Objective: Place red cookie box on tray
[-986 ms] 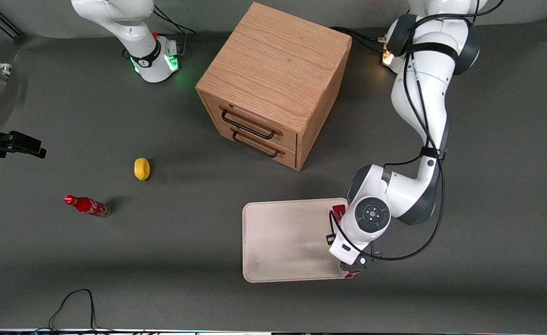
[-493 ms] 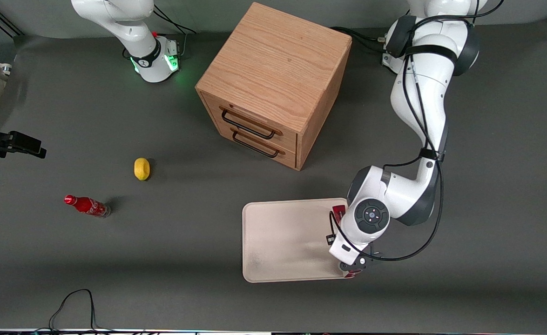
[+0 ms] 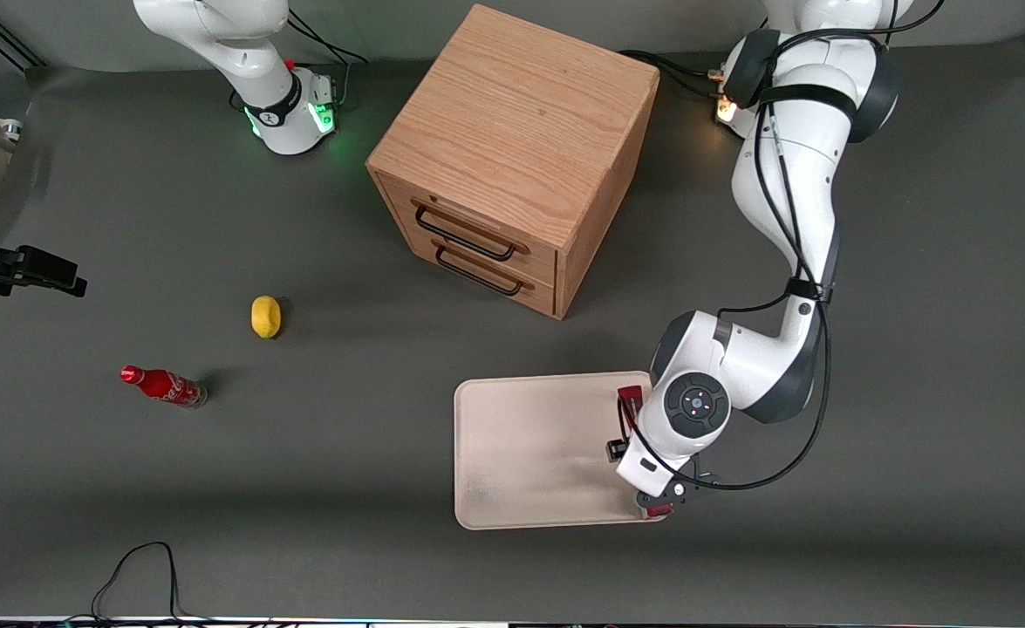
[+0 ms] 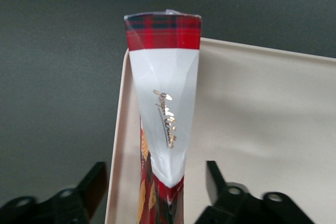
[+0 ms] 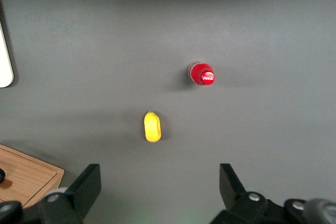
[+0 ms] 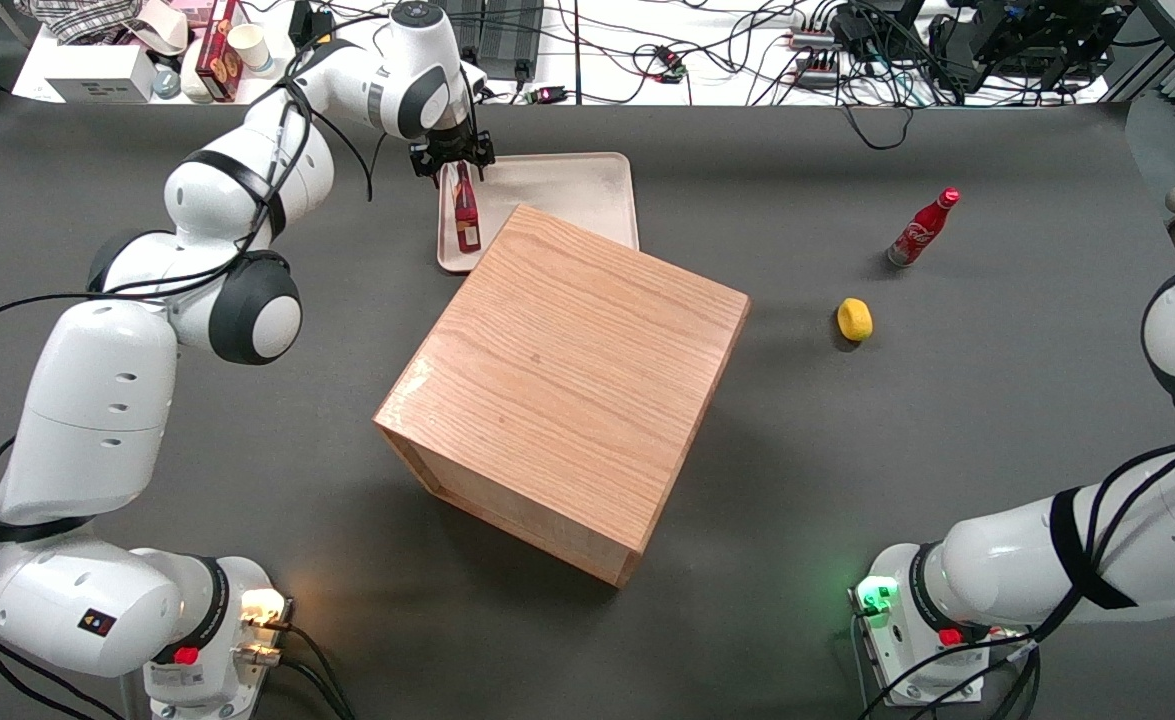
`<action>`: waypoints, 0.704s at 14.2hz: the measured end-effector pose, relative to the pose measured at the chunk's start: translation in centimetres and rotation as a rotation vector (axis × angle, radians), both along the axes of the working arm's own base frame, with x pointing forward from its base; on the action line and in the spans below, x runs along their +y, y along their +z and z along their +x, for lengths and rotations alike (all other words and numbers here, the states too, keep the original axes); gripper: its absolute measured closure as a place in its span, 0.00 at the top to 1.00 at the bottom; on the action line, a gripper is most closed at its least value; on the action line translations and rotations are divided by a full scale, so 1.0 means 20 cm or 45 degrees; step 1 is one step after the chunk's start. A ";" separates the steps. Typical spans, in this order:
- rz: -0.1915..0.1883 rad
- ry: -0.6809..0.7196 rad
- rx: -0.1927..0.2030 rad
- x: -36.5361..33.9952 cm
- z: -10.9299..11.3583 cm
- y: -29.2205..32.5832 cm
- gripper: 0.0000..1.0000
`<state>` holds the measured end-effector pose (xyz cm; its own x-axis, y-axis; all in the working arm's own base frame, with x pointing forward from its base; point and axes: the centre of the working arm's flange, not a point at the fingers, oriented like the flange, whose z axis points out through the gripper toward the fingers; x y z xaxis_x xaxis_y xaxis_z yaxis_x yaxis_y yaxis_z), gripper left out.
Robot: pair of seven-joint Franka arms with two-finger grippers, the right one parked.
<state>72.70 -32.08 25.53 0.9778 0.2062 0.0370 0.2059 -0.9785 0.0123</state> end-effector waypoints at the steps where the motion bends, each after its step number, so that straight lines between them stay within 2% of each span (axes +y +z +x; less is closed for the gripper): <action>1: 0.000 0.001 -0.001 0.00 0.00 0.03 1.00; 4: 0.024 0.004 0.044 0.02 -0.03 0.21 1.00; 7: 0.057 0.010 0.106 0.06 -0.10 0.52 1.00; 10: 0.063 0.012 0.105 0.15 -0.21 0.89 1.00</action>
<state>68.49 -28.98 43.31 0.9760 0.2152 -0.0330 0.2133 -0.9755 -0.0534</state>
